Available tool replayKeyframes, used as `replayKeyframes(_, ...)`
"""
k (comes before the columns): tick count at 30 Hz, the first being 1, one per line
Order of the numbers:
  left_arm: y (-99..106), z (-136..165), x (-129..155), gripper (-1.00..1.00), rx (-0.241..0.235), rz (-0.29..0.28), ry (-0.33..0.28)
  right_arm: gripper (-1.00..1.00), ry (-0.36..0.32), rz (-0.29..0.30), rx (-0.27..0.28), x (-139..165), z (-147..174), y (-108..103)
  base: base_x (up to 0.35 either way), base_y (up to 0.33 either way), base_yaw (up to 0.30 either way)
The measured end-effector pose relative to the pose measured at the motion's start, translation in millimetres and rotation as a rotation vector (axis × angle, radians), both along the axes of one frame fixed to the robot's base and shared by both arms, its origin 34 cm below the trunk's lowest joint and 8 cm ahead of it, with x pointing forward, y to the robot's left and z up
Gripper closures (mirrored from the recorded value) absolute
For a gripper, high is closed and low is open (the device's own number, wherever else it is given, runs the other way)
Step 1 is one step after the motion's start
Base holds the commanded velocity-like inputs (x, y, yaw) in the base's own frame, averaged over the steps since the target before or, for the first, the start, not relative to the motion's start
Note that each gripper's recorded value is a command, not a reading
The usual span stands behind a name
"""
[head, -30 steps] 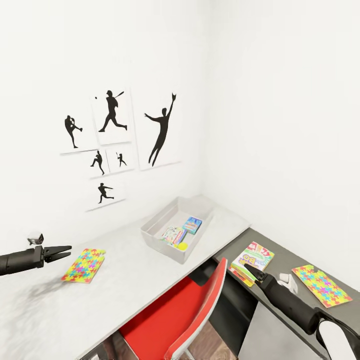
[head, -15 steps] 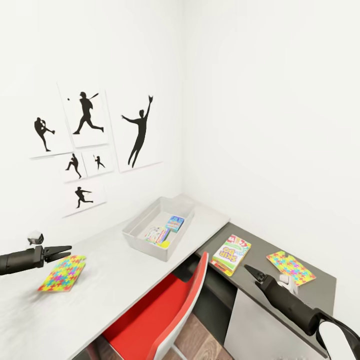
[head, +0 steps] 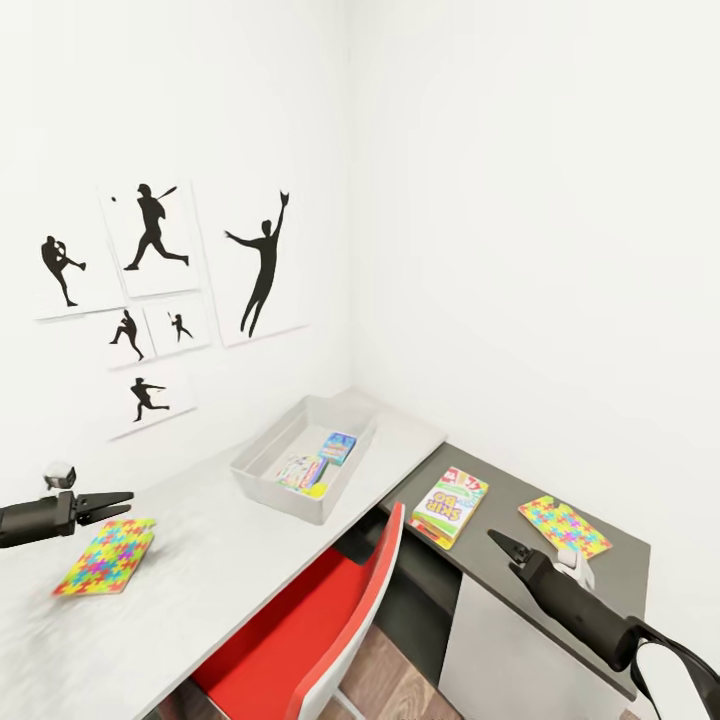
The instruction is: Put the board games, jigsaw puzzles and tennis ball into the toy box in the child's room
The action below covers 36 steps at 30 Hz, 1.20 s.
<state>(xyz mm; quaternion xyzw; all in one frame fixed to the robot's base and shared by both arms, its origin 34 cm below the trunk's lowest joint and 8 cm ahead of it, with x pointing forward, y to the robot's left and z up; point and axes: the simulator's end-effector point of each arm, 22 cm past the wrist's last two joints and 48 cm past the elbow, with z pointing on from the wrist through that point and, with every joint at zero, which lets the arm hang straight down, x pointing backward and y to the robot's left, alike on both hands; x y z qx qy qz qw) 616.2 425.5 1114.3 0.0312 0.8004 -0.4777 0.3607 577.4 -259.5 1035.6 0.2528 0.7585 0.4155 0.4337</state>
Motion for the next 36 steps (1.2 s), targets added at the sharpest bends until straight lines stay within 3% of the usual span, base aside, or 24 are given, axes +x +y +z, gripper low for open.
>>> replayKeyframes(36,1.3,-21.4,3.9,-1.0,0.006,0.0,0.041,-1.0,0.114,-0.012,0.019,-5.0,-50.8,-4.2,0.0,0.0,-0.19)
